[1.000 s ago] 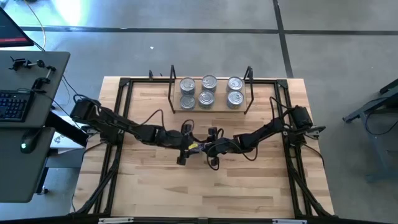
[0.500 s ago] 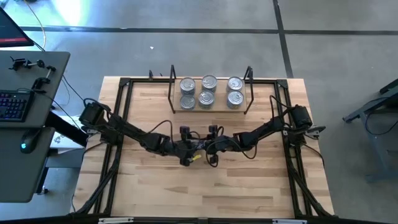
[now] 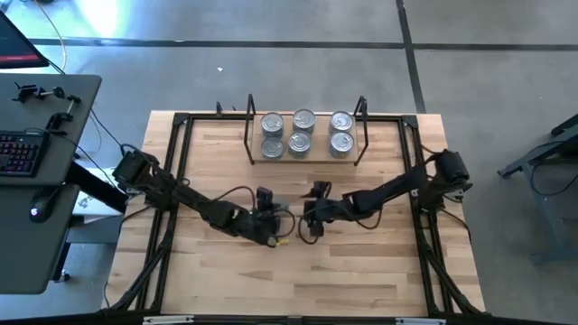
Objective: Stack canned seafood by type on shelf
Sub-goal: Stack the blue tuna can on top of the bottom blue tuna can on the shelf
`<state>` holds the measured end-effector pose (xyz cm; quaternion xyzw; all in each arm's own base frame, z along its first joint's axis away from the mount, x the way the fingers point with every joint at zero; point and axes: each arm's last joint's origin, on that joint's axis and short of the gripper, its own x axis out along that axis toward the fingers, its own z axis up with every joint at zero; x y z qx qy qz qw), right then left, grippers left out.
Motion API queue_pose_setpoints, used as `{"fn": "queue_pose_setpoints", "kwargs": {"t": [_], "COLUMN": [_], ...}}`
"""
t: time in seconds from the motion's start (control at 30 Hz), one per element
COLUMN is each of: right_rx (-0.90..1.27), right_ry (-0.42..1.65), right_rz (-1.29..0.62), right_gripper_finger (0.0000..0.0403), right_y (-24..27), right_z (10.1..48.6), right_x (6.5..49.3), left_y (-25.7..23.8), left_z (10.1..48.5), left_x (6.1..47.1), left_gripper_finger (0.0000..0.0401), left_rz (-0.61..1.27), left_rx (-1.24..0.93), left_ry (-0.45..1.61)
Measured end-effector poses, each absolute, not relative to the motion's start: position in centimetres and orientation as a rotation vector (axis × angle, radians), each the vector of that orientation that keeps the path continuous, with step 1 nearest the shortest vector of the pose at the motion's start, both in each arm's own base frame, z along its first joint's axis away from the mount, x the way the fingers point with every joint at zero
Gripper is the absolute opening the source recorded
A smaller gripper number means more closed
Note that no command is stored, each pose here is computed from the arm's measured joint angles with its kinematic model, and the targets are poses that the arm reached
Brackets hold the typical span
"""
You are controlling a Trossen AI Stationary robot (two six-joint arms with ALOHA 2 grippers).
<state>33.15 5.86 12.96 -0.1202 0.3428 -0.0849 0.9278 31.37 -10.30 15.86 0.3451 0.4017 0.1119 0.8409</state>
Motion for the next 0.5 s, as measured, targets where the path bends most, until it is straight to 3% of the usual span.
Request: {"fn": "queue_pose_setpoints", "kwargs": {"t": [0.2,0.5], "right_rx": [-0.264,-0.33], "right_ry": [0.798,0.768], "right_rz": [-0.316,-0.402], "right_gripper_finger": [0.03,0.0301], "right_y": [6.8,8.7], "right_z": [14.1,14.1], "right_x": [30.9,30.1], "left_y": [-9.1,0.1], "left_z": [18.8,19.7], "left_x": [32.2,34.2], "left_gripper_finger": [0.0126,0.0126], "left_rz": [0.439,0.539], "left_rx": [1.002,1.033], "left_ry": [0.959,1.146]}}
